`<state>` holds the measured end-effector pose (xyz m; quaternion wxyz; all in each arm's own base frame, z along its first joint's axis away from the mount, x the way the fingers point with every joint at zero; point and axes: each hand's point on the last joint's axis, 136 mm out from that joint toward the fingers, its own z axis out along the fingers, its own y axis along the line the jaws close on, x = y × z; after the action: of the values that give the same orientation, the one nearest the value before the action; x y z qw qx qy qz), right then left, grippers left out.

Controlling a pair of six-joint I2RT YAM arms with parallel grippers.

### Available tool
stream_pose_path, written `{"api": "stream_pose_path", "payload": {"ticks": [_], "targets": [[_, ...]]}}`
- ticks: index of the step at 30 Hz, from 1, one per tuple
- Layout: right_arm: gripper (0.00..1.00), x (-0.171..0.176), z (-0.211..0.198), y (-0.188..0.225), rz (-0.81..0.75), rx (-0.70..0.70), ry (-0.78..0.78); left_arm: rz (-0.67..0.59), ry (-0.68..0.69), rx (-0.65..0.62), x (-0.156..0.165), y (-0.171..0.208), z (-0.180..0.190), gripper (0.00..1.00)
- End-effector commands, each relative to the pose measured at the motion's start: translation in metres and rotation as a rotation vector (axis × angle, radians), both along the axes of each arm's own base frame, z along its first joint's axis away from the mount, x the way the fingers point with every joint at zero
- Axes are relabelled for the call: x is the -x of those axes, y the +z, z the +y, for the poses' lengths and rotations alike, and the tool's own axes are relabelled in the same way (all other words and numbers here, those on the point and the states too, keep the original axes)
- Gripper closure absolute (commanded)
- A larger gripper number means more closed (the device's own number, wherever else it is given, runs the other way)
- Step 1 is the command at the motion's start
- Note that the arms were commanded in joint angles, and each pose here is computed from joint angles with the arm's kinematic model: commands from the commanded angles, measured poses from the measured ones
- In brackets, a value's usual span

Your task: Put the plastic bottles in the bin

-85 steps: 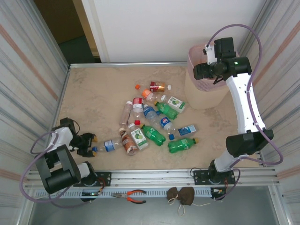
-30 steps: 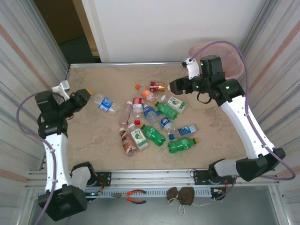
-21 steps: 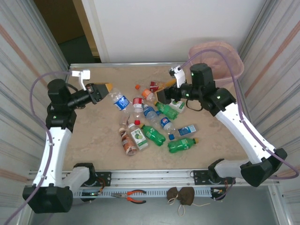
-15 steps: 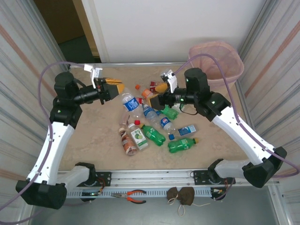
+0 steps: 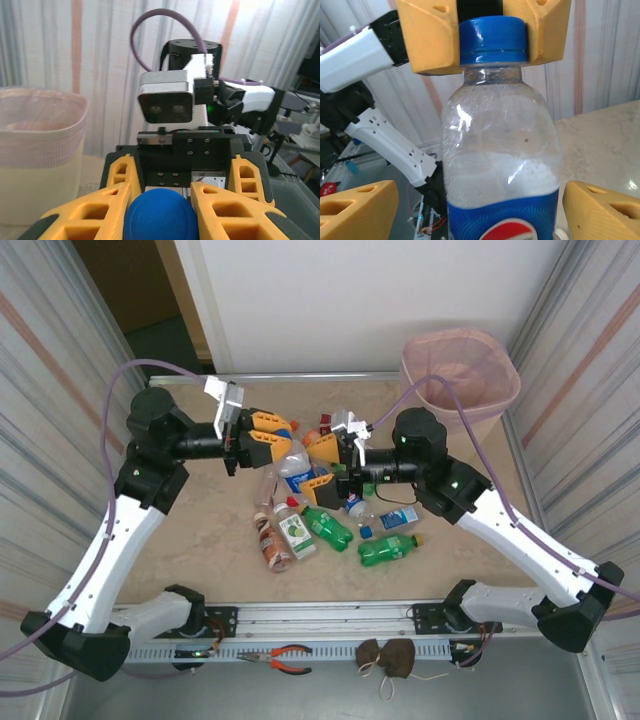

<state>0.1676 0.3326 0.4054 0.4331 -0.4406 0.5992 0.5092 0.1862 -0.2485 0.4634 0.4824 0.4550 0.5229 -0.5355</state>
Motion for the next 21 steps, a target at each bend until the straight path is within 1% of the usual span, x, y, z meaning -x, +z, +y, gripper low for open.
{"api": "stream_pose_path", "payload": {"ticks": [1,7,15,21], "targets": [[0.17,0.009,0.000,0.003,-0.053,-0.014,0.032,-0.125,-0.091,0.026,0.025,0.019,-0.004,0.97],[0.27,0.019,0.001,-0.006,-0.062,0.008,0.079,-0.144,-0.108,0.029,0.027,0.025,-0.007,0.96],[0.37,0.019,0.000,-0.009,-0.070,0.014,0.075,-0.155,-0.111,0.031,0.026,0.029,-0.008,0.96],[0.46,0.018,0.002,-0.004,-0.077,0.005,0.066,-0.160,-0.111,0.027,0.026,0.028,-0.008,0.93]]}}
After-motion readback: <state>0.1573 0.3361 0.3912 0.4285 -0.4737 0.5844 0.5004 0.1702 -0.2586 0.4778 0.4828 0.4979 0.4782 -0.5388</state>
